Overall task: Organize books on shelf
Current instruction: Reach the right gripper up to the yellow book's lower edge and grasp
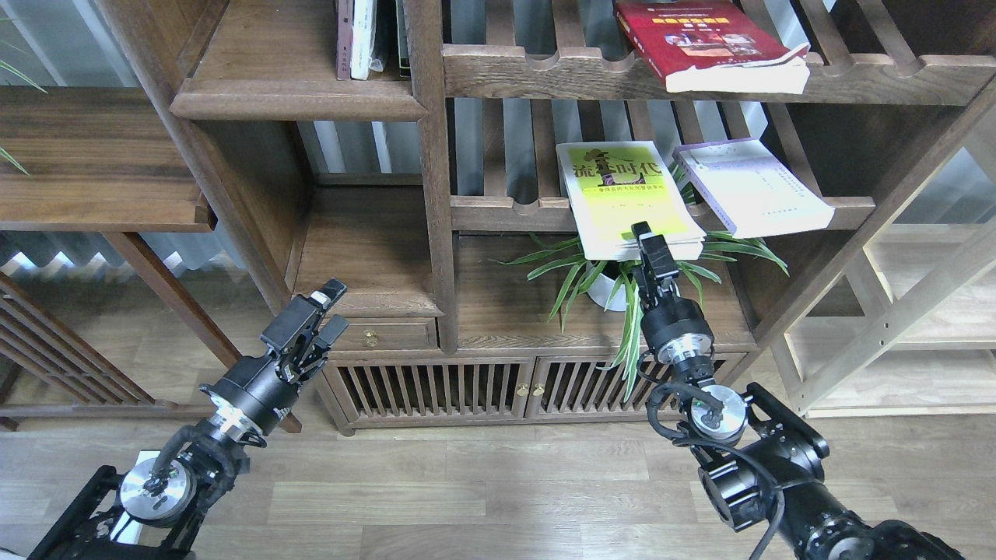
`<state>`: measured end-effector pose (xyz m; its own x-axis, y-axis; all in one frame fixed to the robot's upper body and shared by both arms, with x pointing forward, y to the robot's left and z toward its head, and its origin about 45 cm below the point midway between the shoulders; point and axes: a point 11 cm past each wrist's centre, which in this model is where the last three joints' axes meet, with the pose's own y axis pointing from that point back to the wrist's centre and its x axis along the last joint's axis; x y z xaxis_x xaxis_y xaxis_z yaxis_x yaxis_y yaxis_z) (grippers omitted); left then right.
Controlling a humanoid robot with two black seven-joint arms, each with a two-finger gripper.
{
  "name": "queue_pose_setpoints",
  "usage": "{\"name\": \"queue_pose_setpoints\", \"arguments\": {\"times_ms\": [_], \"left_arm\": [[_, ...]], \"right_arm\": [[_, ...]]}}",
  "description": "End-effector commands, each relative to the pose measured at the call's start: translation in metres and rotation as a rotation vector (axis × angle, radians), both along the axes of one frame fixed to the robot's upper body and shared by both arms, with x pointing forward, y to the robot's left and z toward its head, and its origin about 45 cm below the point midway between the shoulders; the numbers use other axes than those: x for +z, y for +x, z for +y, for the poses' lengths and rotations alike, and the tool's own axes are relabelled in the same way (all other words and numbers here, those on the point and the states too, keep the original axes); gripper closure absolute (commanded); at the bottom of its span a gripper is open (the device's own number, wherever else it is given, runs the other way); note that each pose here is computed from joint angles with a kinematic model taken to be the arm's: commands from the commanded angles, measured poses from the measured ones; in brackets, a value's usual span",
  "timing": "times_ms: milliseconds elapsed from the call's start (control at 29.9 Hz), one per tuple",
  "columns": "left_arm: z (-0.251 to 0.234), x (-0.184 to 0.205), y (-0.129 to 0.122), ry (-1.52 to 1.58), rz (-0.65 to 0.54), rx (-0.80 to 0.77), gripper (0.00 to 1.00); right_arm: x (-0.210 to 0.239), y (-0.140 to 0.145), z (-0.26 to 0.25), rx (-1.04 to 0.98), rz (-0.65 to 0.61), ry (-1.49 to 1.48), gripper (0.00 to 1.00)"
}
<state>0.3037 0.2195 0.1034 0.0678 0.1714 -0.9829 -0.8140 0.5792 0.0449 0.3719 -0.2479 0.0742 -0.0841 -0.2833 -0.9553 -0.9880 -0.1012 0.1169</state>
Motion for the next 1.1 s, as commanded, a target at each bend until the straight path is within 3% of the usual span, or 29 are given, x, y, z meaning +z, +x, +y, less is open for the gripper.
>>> {"name": "queue_pose_setpoints", "arguments": {"times_ms": [0,267,668,1069], "left_arm": [[0.0,0.0,0.0,0.0,0.0,0.0,0.01],[0.0,0.0,0.0,0.0,0.001,0.0,0.01],[0.0,-0.002,-0.001,0.0,0.005,0.001,0.01],[0.001,-0.002,-0.002,0.0,0.007,0.002,0.01]], "right_arm": [[0.003,0.006,0.0,-0.009,0.017,-0.01,0.01],[0.005,0.016,-0.006,-0.027,0.028,-0.025,0.03],[0.005,0.017,-0.004,-0.018,0.028,-0.032,0.31],[0.006,0.019,-0.003,-0.021,0.035,-0.04,0.52]]}}
